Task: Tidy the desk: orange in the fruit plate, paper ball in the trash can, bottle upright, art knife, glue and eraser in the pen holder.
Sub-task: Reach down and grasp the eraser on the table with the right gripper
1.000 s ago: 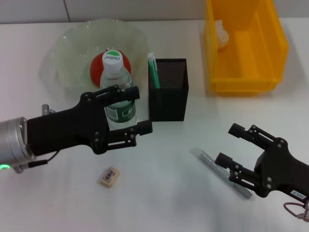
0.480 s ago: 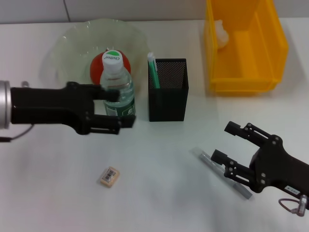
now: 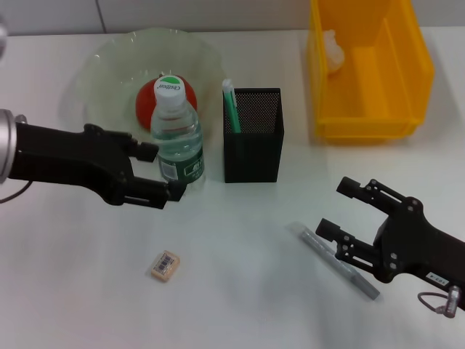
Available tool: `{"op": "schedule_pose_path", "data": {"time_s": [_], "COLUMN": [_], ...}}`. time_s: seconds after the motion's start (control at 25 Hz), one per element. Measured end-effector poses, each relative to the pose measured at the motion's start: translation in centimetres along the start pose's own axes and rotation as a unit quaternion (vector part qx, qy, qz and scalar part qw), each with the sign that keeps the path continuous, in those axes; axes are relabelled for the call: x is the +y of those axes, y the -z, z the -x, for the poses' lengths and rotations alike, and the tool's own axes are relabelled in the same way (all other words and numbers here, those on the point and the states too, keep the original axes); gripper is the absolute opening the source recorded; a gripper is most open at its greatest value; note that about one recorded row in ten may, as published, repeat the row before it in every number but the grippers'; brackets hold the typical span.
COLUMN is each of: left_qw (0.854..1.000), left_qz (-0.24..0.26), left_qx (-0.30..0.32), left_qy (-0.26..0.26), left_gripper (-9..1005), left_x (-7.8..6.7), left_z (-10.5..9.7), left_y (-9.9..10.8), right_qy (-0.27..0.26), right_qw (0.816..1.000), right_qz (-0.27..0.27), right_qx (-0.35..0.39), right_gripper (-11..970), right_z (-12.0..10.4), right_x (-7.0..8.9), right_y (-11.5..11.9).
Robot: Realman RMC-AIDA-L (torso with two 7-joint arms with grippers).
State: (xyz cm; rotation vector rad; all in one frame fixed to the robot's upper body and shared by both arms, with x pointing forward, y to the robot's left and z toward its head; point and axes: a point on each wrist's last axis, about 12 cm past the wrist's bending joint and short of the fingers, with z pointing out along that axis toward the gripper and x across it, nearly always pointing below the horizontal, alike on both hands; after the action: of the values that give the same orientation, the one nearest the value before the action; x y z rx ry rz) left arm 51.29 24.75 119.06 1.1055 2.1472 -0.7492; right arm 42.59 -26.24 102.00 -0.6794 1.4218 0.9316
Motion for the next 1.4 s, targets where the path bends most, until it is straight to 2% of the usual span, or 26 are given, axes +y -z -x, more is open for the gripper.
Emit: {"op": "schedule_pose_path", "data": {"time_s": [0.08, 0.16, 0.2, 0.32, 0.44, 0.72, 1.12, 1.4], "left_qw": [0.999, 0.999, 0.996, 0.993, 0.987, 0.983, 0.978, 0.969], "left_qz": [0.003, 0.003, -0.003, -0.006, 0.001, 0.006, -0.009, -0.010], "left_qx": [0.031, 0.031, 0.090, 0.113, 0.158, 0.175, 0.204, 0.240], "left_qy": [0.011, 0.011, 0.018, 0.016, 0.021, 0.051, 0.043, 0.056], "left_gripper": [799, 799, 799, 799, 798, 798, 797, 796], "left_x": [-0.1, -0.1, -1.0, -1.5, -2.3, -1.9, -1.6, -0.6], "left_z": [0.2, 0.2, 0.9, 1.3, 2.2, 2.2, 1.2, 0.7], "left_y": [-0.7, -0.7, -2.7, -3.7, -5.6, -6.2, -6.2, -7.7], "right_qy": [0.001, 0.003, 0.004, 0.006, 0.008, 0.015, 0.033, 0.049], "right_qw": [1.000, 1.000, 1.000, 1.000, 1.000, 1.000, 0.999, 0.999], "right_qz": [0.001, 0.002, 0.002, -0.001, -0.003, -0.012, -0.011, -0.008], "right_qx": [0.000, 0.000, 0.001, 0.008, 0.012, 0.015, 0.017, 0.016], "right_gripper": [729, 729, 729, 729, 729, 729, 728, 728], "right_z": [0.0, 0.1, 0.1, 0.0, 0.0, 0.1, 0.6, 0.7], "right_x": [-0.1, -0.2, -0.3, -0.5, -0.7, -1.4, -2.3, -2.4], "right_y": [-0.1, -0.3, -0.4, -0.7, -0.9, -1.5, -2.3, -2.5]}}
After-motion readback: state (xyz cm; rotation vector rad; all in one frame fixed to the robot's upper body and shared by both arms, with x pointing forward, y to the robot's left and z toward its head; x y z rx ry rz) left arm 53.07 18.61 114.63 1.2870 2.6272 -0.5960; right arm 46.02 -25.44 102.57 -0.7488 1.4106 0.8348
